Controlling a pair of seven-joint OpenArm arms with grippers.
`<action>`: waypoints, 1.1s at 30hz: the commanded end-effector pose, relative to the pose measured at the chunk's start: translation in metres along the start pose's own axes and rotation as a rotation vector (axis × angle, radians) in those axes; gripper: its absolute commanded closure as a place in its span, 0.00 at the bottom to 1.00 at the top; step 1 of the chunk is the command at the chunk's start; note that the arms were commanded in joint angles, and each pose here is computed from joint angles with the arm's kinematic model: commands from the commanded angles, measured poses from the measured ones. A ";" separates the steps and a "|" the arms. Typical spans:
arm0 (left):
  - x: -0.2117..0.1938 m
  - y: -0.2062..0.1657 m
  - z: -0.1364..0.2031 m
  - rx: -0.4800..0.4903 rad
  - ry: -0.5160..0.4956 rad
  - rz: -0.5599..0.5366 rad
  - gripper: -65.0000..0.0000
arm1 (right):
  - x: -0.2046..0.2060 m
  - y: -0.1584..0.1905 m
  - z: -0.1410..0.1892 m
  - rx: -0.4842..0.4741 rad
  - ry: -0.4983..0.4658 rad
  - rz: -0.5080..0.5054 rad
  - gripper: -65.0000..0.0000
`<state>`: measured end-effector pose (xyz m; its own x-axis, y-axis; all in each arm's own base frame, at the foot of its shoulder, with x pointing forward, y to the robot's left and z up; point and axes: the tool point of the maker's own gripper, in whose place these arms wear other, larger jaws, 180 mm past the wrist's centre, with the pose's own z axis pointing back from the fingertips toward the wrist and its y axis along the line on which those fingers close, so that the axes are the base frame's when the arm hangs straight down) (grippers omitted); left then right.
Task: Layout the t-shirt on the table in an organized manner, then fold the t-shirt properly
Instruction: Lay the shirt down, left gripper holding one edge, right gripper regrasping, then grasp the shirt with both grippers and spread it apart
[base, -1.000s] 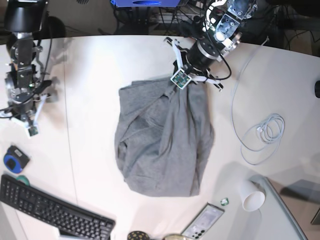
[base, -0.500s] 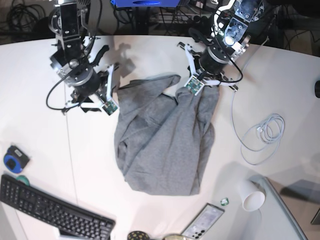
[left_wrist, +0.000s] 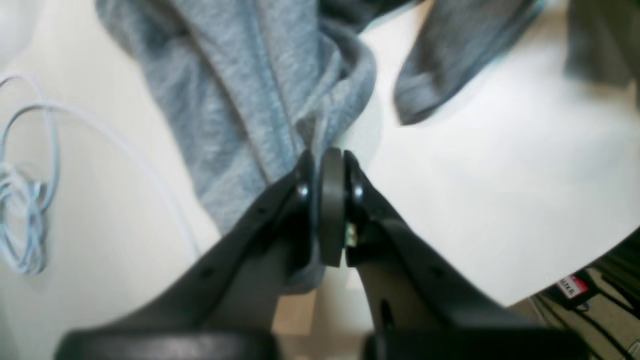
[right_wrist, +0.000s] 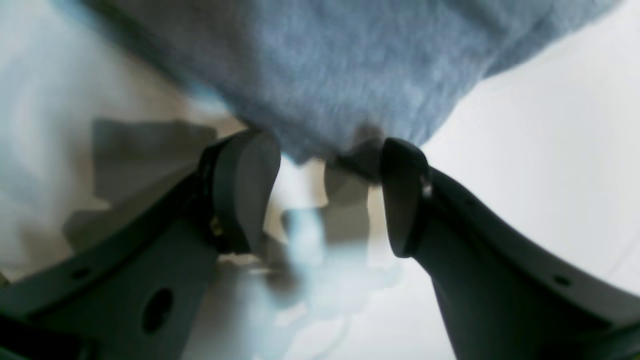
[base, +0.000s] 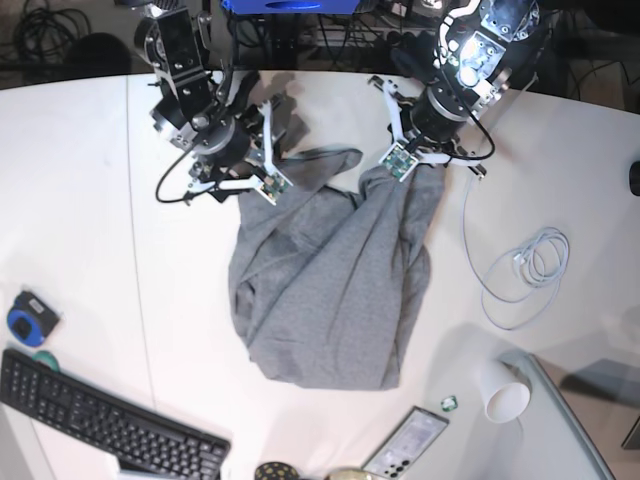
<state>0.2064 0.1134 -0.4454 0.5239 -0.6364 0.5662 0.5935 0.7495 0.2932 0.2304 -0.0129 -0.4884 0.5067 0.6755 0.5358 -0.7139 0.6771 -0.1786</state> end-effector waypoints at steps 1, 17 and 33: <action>0.004 0.002 0.003 0.010 -0.018 0.000 1.00 | 0.013 -0.006 0.000 -0.016 -0.039 -0.003 0.56; -0.011 -0.018 0.015 -0.032 0.009 -0.001 1.00 | -0.058 -0.072 0.000 -0.119 0.110 -0.083 1.00; 0.046 -0.009 0.045 -0.006 -0.158 -0.001 0.44 | -0.089 -0.173 0.031 -0.300 0.170 -0.046 1.00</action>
<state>0.1912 0.0865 -0.3965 0.4477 -0.6059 0.6576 0.6062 0.7463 0.2750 0.2806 -0.1924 -0.4907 0.6426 0.6596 0.3898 -0.5455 0.7511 -0.3719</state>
